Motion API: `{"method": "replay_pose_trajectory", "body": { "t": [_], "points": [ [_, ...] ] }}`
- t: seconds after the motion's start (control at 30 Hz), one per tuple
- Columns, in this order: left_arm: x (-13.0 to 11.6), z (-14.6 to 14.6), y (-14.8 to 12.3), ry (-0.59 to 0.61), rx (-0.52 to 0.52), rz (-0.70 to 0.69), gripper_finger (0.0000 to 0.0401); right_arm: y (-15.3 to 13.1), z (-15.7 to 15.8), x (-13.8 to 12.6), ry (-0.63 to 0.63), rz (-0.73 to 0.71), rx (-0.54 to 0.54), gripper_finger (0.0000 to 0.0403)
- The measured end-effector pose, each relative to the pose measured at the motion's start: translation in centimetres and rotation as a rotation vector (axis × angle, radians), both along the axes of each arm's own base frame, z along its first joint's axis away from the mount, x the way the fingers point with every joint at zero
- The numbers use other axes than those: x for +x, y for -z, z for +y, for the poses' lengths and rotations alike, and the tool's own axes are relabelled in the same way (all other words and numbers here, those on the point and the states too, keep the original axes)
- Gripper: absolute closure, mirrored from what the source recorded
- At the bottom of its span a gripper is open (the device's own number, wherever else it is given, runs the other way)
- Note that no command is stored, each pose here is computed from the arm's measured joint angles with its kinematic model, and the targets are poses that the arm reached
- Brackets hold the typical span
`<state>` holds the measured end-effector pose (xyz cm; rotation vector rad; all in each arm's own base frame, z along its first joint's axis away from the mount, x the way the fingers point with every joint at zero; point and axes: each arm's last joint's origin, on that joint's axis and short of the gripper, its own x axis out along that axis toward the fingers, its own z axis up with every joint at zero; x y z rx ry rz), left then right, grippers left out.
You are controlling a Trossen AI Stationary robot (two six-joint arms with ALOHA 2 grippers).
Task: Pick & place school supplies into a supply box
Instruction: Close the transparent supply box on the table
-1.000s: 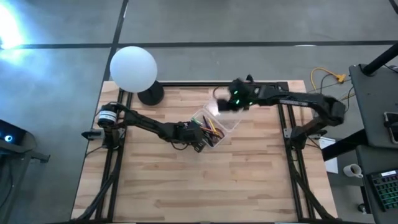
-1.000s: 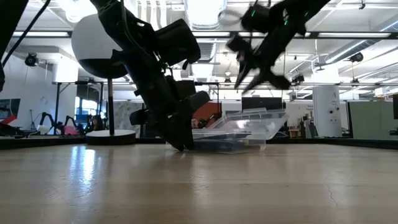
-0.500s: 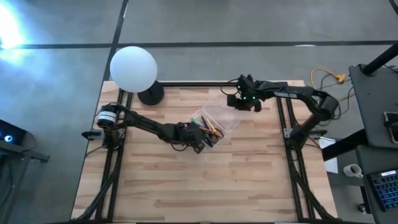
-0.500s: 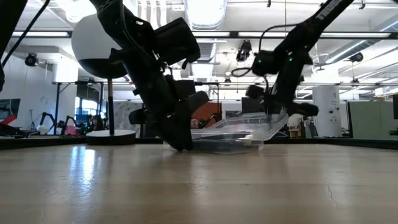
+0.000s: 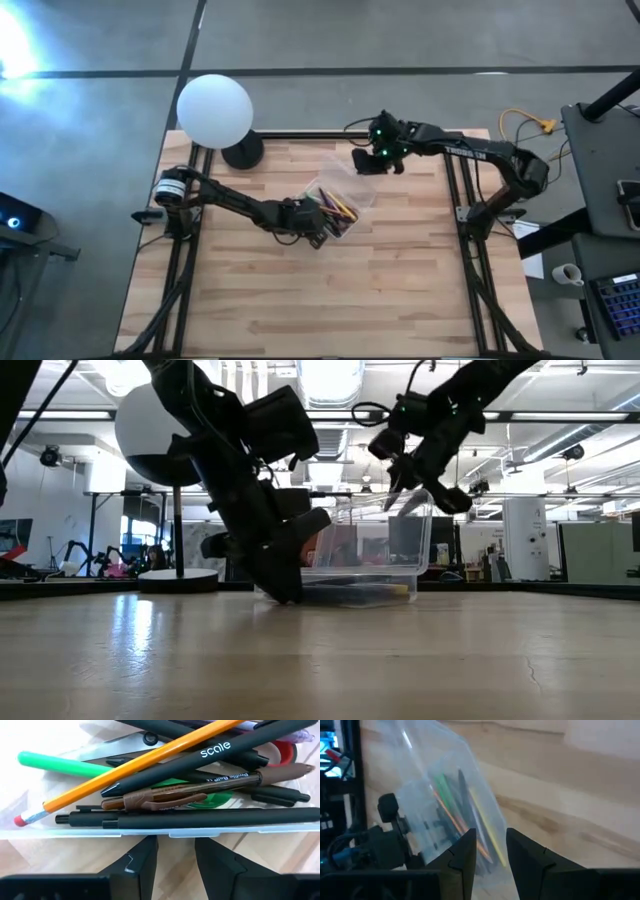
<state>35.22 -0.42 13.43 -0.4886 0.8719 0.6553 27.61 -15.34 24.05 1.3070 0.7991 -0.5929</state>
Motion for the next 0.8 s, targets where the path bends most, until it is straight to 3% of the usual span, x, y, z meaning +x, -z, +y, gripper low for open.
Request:
{"method": "replay_pose_trajectory", "body": {
  "t": [0.27, 0.43, 0.73, 0.8],
  "points": [
    [0.2, 0.3, 0.0, -0.001, 0.036, -0.019, 0.0281, 1.6, 5.1, 3.7, -0.146, 0.038, 0.04, 0.0305],
    [0.1, 0.4, -0.1, -0.009, 0.054, -0.014, 0.0281, 3.5, 7.7, 6.1, -0.171, 0.042, 0.061, 0.0305],
    [-4.2, -1.3, -4.7, 0.044, 0.078, 0.078, 0.0281, 7.3, 9.2, 8.3, -0.158, 0.1, 0.065, 0.0305],
    [-5.1, -1.2, -5.1, 0.016, 0.076, 0.044, 0.0281, 7.8, 9.2, 8.7, -0.156, 0.089, 0.068, 0.0305]
  ]
}}
